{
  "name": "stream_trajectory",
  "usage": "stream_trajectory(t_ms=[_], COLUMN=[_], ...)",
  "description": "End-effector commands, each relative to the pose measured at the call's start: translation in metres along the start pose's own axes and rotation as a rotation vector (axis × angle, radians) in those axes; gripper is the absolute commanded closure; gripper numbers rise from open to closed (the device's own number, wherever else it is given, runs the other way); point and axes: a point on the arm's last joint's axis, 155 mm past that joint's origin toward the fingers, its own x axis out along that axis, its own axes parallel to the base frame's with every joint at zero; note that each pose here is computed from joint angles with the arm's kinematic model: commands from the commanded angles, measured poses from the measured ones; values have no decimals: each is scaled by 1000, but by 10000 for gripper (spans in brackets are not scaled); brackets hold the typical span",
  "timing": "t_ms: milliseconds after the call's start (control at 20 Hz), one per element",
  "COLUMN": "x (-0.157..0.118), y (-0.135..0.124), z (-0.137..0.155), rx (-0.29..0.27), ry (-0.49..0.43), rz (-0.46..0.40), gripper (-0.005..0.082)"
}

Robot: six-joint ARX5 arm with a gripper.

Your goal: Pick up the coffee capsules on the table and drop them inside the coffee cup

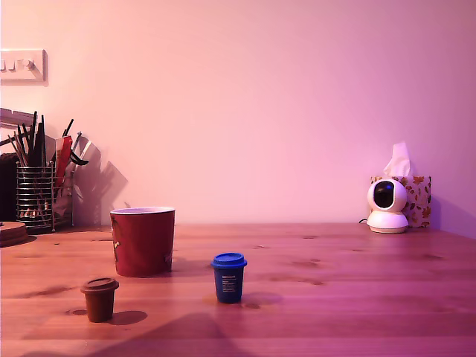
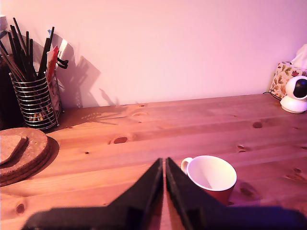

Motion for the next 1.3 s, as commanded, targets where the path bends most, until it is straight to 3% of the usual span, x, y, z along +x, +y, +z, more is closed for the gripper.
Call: stream_trajectory(t_ms=[0, 350, 650, 1050, 1250], x=[-3, -3, 1, -6, -8], y=[-1, -1, -18, -58, -66], z=[-54, -53, -23, -39, -45], rx=[-36, -35, -17, -8, 6], ry=[201, 197, 80, 145, 166], rz=[-7, -8, -86, -262, -291], gripper=[790, 790, 790, 790, 790])
